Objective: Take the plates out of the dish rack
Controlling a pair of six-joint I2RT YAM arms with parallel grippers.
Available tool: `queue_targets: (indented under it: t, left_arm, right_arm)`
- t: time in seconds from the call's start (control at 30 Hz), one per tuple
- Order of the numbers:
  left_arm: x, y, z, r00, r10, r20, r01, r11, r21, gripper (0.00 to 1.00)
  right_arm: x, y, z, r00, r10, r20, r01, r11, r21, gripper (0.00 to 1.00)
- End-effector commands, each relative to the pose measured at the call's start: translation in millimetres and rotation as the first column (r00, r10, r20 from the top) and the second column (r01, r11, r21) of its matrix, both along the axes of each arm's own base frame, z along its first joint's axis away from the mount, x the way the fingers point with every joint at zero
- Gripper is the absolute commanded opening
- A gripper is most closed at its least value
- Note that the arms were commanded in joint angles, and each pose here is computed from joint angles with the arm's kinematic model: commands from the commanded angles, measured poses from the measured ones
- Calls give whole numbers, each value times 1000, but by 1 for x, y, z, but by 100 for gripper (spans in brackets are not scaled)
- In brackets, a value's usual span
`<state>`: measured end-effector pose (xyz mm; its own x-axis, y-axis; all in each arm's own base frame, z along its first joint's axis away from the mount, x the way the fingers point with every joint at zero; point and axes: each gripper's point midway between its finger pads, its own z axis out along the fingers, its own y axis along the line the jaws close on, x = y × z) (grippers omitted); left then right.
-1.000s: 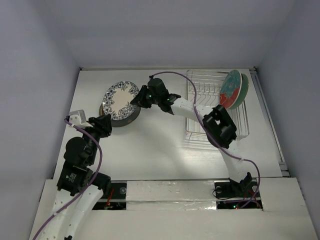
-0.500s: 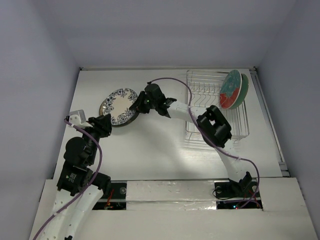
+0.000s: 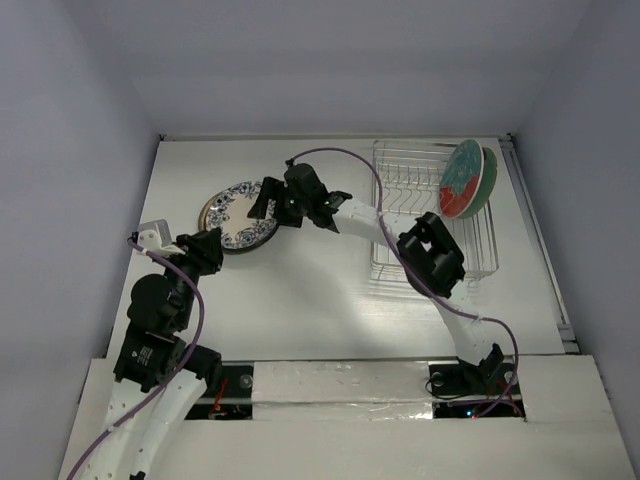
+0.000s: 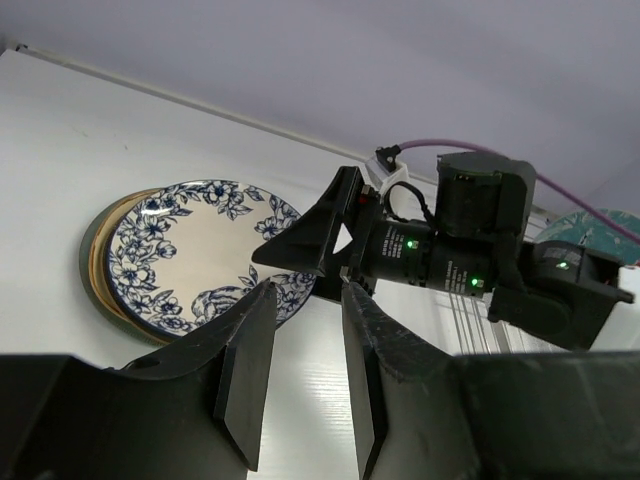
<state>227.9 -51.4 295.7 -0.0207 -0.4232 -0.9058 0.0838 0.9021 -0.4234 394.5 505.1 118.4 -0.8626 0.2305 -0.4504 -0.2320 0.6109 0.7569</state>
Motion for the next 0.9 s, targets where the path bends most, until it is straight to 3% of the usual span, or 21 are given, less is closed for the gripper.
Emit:
queue_targets:
  t: [0.0, 0.23, 0.3, 0.33, 0.37, 0.4, 0.43, 0.5, 0.57, 0.63, 0.7, 0.73, 0.77, 0.83, 0.87]
  left_arm:
    - [0, 0, 11, 999, 1, 45, 0, 1000, -16, 30]
    - [0, 0, 11, 999, 1, 44, 0, 1000, -15, 30]
    - [0, 0, 10, 999, 1, 42, 0, 1000, -15, 30]
    - [0, 0, 10, 999, 1, 42, 0, 1000, -15, 29]
    - [0, 0, 11, 999, 1, 44, 0, 1000, -15, 30]
    - [0, 0, 11, 999, 1, 42, 0, 1000, -15, 30]
    - [0, 0, 10, 999, 1, 42, 0, 1000, -13, 29]
    - [1, 0, 9, 999, 1, 38, 0, 1000, -13, 28]
    - [1, 0, 9, 999, 1, 41, 0, 1000, -14, 23]
    - [0, 0, 11, 999, 1, 47, 0, 1000, -16, 11]
    - [-2, 1, 12, 999, 1, 52, 0, 1000, -18, 2]
    - [-3, 1, 14, 998, 1, 56, 0, 1000, -21, 1]
    - [-3, 1, 14, 998, 1, 58, 0, 1000, -20, 1]
    - [-4, 0, 15, 998, -8, 60, 9, 1000, -21, 3]
    - [-4, -3, 14, 998, -17, 58, 18, 1000, -20, 6]
  right_arm:
    - [-1, -18, 48, 988, 34, 149, -13, 991, -137, 93]
    - [4, -69, 54, 969, 8, 248, 84, 930, -357, 99]
    - [5, -88, 65, 956, -26, 291, 143, 911, -388, 91]
    - [4, -98, 68, 951, -26, 307, 159, 895, -416, 81]
    - [9, -114, 75, 936, -73, 345, 231, 866, -444, 38]
    - [11, -134, 73, 928, -102, 358, 276, 833, -479, 16]
    - [13, -161, 94, 907, -139, 397, 336, 807, -485, 0]
    - [27, -229, 96, 856, -246, 455, 487, 681, -547, 0]
    - [28, -298, 129, 772, -352, 530, 626, 569, -534, 0]
    - [30, -377, 122, 721, -442, 534, 693, 447, -566, 0]
    - [19, -427, 146, 649, -505, 569, 760, 385, -524, 1]
    - [15, -447, 143, 640, -512, 573, 765, 352, -540, 4]
    - [13, -475, 147, 613, -543, 574, 781, 310, -542, 17]
    - [8, -497, 155, 610, -545, 576, 777, 268, -569, 31]
    - [7, -516, 157, 587, -562, 583, 782, 207, -588, 42]
